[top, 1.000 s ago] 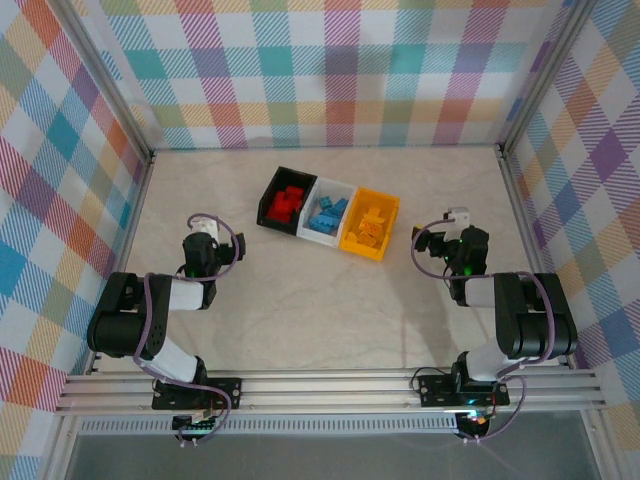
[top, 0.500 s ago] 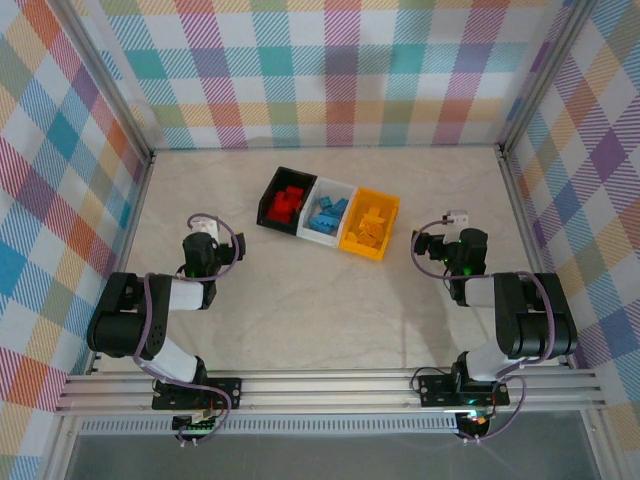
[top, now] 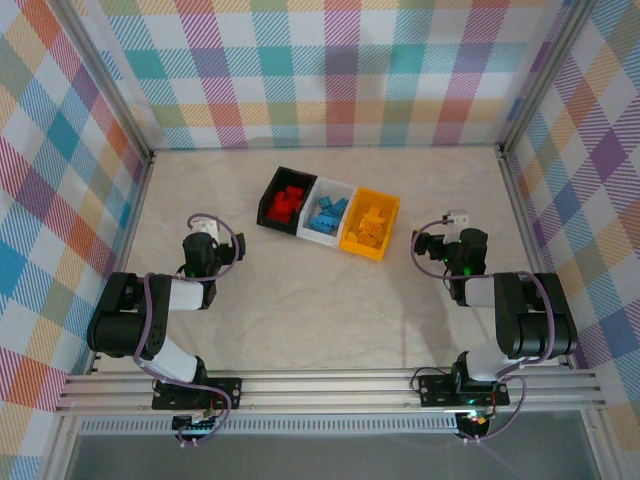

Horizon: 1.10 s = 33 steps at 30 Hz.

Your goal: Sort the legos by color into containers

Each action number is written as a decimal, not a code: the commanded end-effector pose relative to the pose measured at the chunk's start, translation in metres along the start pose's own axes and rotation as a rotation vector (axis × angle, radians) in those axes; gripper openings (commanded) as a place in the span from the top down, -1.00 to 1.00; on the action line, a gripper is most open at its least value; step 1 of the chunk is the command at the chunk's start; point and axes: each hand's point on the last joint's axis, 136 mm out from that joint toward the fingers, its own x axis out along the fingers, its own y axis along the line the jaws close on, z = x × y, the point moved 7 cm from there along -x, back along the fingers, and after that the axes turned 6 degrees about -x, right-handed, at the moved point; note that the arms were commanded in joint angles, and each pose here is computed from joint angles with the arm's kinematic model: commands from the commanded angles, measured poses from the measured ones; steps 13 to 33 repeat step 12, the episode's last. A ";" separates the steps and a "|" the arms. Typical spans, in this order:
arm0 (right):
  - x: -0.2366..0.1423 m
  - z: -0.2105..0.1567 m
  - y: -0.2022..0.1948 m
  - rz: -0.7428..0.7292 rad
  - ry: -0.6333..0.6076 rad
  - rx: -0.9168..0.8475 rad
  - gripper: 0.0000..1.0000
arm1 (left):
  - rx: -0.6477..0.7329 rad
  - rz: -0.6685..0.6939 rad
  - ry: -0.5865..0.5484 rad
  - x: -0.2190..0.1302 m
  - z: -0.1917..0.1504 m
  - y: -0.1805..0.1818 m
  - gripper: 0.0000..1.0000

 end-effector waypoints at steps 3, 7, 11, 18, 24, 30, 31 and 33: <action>0.003 0.004 -0.001 -0.001 -0.005 -0.005 -0.99 | -0.003 0.000 -0.020 0.001 0.004 -0.001 -1.00; 0.004 0.004 -0.001 0.000 -0.001 -0.005 -0.99 | -0.002 0.000 -0.021 0.001 0.004 -0.001 -1.00; 0.003 0.004 -0.001 0.000 -0.007 -0.005 -1.00 | -0.003 0.001 -0.020 0.001 0.004 -0.001 -1.00; 0.003 0.005 0.000 0.001 -0.010 -0.007 -0.99 | -0.002 0.001 -0.021 0.001 0.004 -0.001 -1.00; 0.003 0.005 0.000 0.001 -0.010 -0.007 -0.99 | -0.002 0.001 -0.021 0.001 0.004 -0.001 -1.00; 0.003 0.005 0.000 0.001 -0.010 -0.007 -0.99 | -0.002 0.001 -0.021 0.001 0.004 -0.001 -1.00; 0.003 0.005 0.000 0.001 -0.010 -0.007 -0.99 | -0.002 0.001 -0.021 0.001 0.004 -0.001 -1.00; 0.003 0.005 0.000 0.001 -0.010 -0.007 -0.99 | -0.002 0.001 -0.021 0.001 0.004 -0.001 -1.00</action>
